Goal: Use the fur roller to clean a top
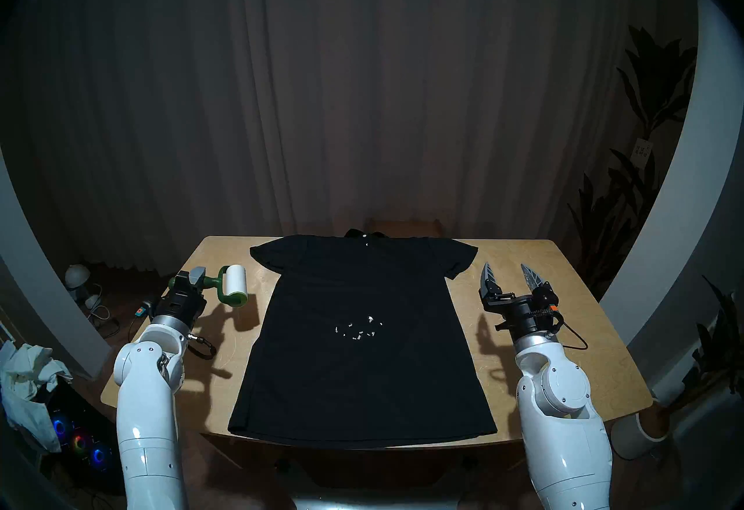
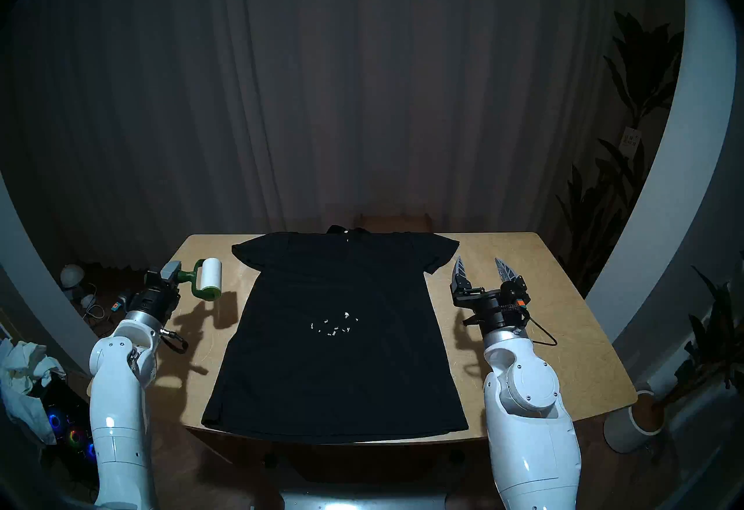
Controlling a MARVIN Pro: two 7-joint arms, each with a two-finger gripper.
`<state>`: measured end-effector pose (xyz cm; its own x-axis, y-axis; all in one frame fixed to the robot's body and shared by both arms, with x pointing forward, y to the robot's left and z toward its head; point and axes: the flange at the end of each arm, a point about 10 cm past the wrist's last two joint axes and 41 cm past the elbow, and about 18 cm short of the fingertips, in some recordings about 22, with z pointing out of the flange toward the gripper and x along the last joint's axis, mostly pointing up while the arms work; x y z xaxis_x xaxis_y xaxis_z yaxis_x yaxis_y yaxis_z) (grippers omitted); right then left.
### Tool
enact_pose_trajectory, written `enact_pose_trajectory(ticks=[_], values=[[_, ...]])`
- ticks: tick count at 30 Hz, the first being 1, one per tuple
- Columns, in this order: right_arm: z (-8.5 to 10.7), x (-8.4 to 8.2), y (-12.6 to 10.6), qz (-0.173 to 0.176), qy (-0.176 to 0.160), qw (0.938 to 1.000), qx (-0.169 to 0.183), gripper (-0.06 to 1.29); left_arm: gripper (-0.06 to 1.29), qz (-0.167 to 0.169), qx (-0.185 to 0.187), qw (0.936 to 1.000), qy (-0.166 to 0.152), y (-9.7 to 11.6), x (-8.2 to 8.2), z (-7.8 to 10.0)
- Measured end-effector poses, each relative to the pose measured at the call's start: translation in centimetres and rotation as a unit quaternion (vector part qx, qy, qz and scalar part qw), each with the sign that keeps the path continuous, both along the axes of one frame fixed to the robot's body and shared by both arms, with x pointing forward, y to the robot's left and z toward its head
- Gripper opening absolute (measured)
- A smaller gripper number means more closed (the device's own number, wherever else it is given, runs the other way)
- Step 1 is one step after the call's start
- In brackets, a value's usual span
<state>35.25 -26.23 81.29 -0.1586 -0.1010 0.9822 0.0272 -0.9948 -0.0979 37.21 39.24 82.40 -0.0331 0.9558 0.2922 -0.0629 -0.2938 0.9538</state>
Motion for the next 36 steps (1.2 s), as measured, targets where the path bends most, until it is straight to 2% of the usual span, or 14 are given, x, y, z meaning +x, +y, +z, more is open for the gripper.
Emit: enact_pose_trajectory(ticks=[4, 8, 16, 22, 25, 31, 36], values=[[-0.3, 0.0, -0.1, 0.010, 0.007, 0.9998, -0.014, 1.23, 0.20, -0.031, -0.001, 0.9992, -0.027, -1.0, -0.6, 0.8], [-0.8, -0.1, 0.1, 0.027, 0.027, 0.9982, -0.047, 1.23, 0.20, -0.062, 0.001, 0.9967, -0.052, -2.3, -1.2, 1.2], [-2.2, -0.2, 1.2, 0.036, 0.060, 0.9927, -0.099, 1.23, 0.20, -0.093, 0.011, 0.9921, -0.084, -5.3, -2.0, 1.8], [-3.9, -0.3, 2.0, 0.026, 0.088, 0.9891, -0.115, 1.23, 0.20, -0.107, 0.014, 0.9903, -0.087, -8.2, -2.1, 1.9], [-4.6, -0.2, 2.5, 0.028, 0.103, 0.9874, -0.117, 1.23, 0.20, -0.111, 0.015, 0.9906, -0.079, -9.7, -1.9, 1.8], [-4.7, 0.2, 3.3, 0.042, 0.116, 0.9850, -0.120, 1.23, 0.20, -0.116, 0.017, 0.9916, -0.054, -12.6, -1.3, 1.6], [-4.6, 0.6, 3.4, 0.058, 0.131, 0.9811, -0.129, 1.23, 0.20, -0.119, 0.016, 0.9920, -0.042, -14.2, -1.0, 1.6]])
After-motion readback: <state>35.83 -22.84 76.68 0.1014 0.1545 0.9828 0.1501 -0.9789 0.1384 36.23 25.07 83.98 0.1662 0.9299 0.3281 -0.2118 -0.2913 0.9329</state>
